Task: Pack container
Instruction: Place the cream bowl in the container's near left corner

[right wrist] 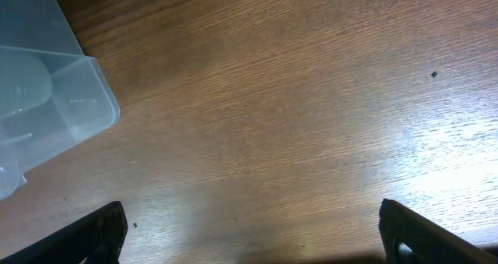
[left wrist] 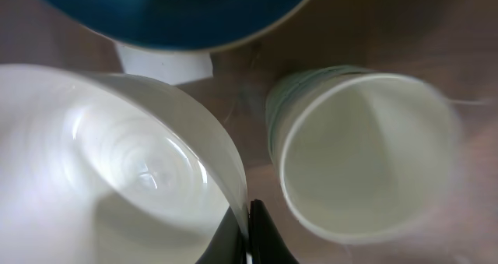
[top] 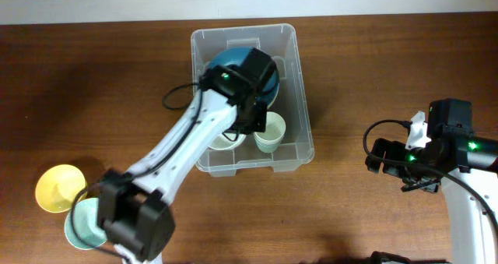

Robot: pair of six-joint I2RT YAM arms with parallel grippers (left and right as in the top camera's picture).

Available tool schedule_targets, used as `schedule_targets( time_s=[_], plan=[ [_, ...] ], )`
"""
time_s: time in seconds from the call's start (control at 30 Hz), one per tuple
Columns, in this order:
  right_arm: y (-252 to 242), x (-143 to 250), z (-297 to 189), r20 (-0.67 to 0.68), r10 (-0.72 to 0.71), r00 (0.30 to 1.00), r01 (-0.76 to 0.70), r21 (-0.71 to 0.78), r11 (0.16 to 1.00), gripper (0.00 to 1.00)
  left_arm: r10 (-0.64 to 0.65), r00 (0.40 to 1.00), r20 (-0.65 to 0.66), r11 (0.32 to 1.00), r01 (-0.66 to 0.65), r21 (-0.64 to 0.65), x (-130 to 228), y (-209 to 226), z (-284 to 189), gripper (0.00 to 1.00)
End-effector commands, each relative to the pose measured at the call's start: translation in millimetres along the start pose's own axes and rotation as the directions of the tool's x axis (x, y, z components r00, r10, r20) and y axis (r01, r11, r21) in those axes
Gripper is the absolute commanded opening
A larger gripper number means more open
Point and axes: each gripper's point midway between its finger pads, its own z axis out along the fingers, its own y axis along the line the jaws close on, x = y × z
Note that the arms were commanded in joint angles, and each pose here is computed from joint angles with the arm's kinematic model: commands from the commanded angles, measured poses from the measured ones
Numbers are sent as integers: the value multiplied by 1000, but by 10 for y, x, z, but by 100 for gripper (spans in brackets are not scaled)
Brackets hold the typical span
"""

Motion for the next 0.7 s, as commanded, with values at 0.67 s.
schedule_targets(
  time_s=[0.67],
  plan=[
    [18, 5, 1, 2, -15, 1000, 15, -3, 1000, 99, -318, 871, 375, 911, 391, -135, -142, 1496, -1413, 34]
  ],
)
